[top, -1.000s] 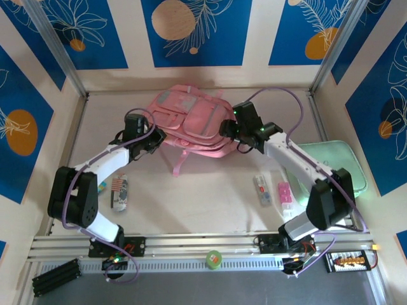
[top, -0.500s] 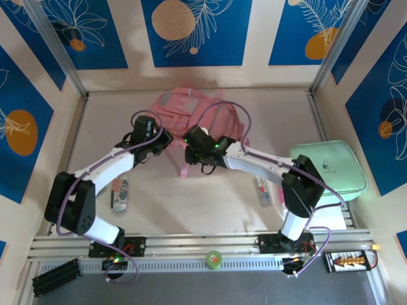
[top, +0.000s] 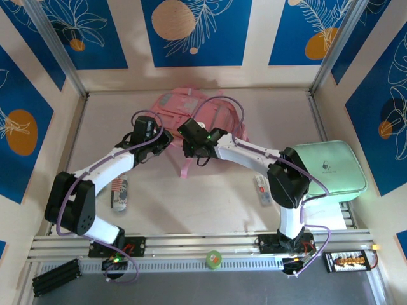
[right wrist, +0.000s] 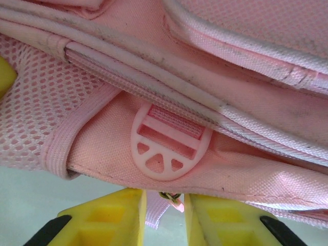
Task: Pack the student bag
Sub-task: Zip the student bag at the top-center of the table.
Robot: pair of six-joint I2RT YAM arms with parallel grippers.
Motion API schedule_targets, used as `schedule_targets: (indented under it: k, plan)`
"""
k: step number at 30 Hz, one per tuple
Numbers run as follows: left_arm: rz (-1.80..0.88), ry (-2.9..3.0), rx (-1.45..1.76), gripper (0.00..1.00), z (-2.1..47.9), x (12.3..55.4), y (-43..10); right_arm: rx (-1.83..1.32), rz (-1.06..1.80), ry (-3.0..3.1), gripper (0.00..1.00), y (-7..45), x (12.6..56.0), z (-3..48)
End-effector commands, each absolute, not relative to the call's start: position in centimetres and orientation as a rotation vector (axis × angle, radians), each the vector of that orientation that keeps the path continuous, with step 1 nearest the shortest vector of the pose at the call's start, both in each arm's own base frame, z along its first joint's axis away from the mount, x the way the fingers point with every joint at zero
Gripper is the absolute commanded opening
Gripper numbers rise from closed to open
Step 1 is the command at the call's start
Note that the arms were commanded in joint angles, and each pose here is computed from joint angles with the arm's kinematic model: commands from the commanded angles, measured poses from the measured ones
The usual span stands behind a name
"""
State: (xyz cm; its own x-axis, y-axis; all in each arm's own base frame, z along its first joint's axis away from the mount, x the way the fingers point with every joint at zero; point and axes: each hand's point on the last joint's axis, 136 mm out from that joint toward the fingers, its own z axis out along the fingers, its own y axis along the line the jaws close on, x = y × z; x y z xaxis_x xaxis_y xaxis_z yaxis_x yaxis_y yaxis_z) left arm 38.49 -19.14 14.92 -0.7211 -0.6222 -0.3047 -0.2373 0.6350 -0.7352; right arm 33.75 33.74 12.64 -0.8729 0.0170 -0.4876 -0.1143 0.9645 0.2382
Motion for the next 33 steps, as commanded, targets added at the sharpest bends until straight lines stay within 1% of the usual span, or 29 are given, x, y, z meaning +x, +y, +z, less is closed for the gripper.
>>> schedule_targets:
  k: [1,7,13,18,26,33]
  plan:
    - [-1.040,2.187,-0.521,0.00,20.6,39.4,-21.0,-0.017,0.317,2.596,0.25,33.4,34.6,12.9]
    - [-1.035,2.191,-0.518,0.00,20.6,39.4,-21.0,-0.003,0.295,2.599,0.23,33.0,34.0,12.9]
    - [-1.027,2.192,-0.520,0.00,20.5,39.4,-20.9,-0.012,0.316,2.610,0.24,32.9,32.2,13.1]
    - [-1.024,2.192,-0.515,0.00,20.7,39.4,-20.9,-0.016,0.319,2.618,0.24,33.0,31.8,12.7]
    - [-1.032,2.196,-0.519,0.00,20.5,39.2,-21.0,-0.060,0.259,2.591,0.28,33.3,33.1,11.9]
    - [-1.031,2.199,-0.513,0.00,20.6,39.3,-21.0,-0.118,0.223,2.519,0.27,33.9,34.9,12.6]
